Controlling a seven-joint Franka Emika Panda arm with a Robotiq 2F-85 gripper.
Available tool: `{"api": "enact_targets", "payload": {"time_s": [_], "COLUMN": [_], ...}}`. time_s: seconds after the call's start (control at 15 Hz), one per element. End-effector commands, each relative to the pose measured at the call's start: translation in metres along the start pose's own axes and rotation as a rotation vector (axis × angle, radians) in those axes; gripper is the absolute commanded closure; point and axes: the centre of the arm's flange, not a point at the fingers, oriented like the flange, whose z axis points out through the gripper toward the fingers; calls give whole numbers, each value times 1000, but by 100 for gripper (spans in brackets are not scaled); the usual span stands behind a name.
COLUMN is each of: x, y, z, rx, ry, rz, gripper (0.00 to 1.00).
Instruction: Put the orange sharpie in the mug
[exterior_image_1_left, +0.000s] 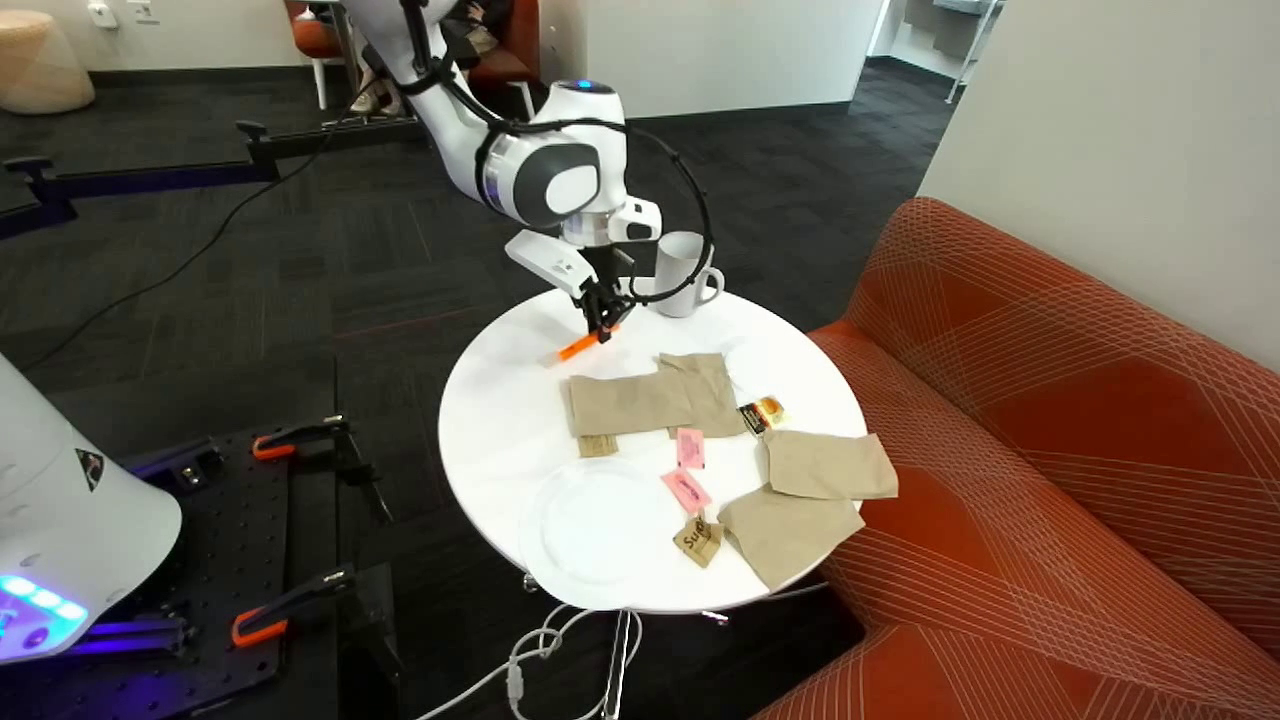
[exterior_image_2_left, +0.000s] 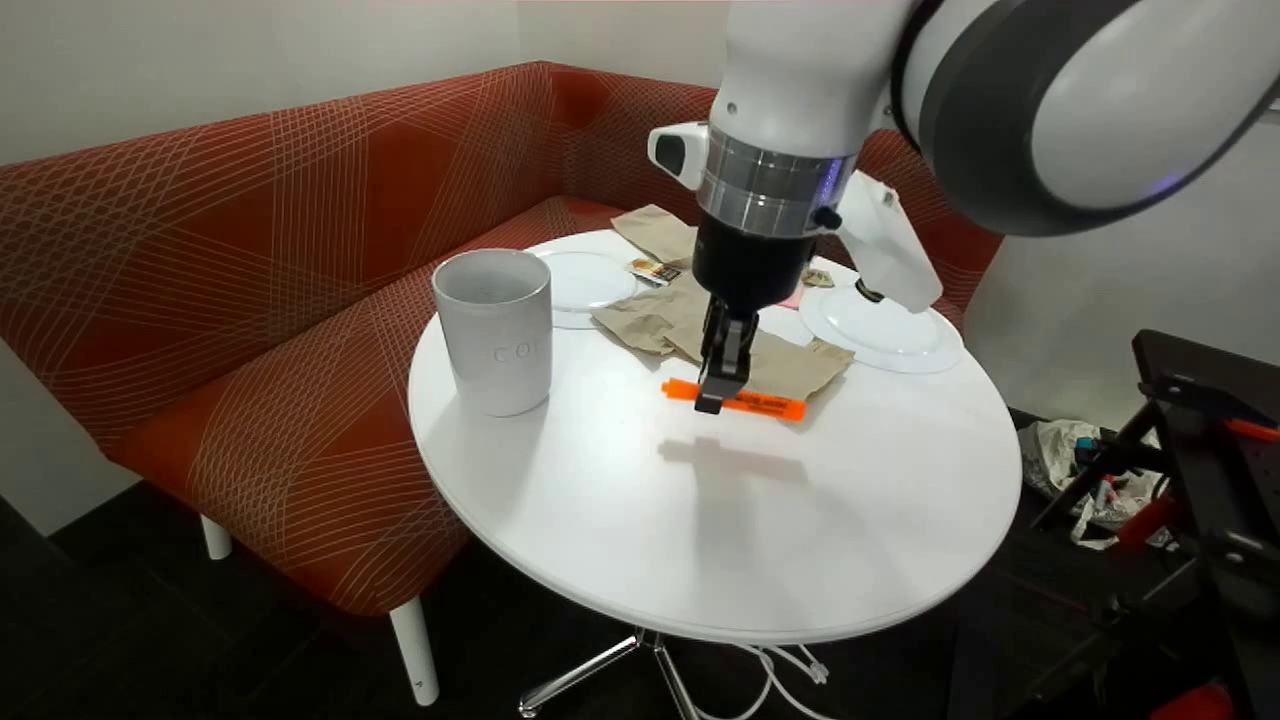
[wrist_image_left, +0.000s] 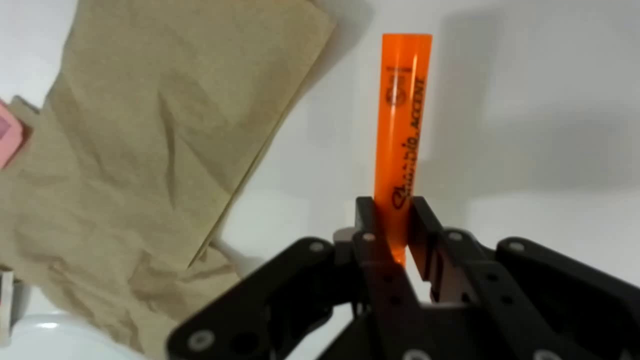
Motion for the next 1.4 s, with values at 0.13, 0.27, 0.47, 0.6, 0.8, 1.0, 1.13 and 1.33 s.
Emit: {"api": "enact_targets", "payload": {"time_s": [0.13, 0.27, 0.47, 0.6, 0.8, 1.0, 1.13, 1.33], "x": [21, 35, 54, 67, 63, 68, 68, 68], "y": [12, 16, 21, 23, 18, 18, 18, 18], "z": [-93, -118, -150, -167, -165, -174, -173, -173], "rx": [-13, -31, -50, -46, -50, -52, -51, -51], "ry": [9, 13, 20, 29, 39, 39, 37, 37], "rz": [-14, -24, -67, -104, -111, -133, -133, -133], "gripper": [95, 95, 95, 95, 81, 81, 81, 81]}}
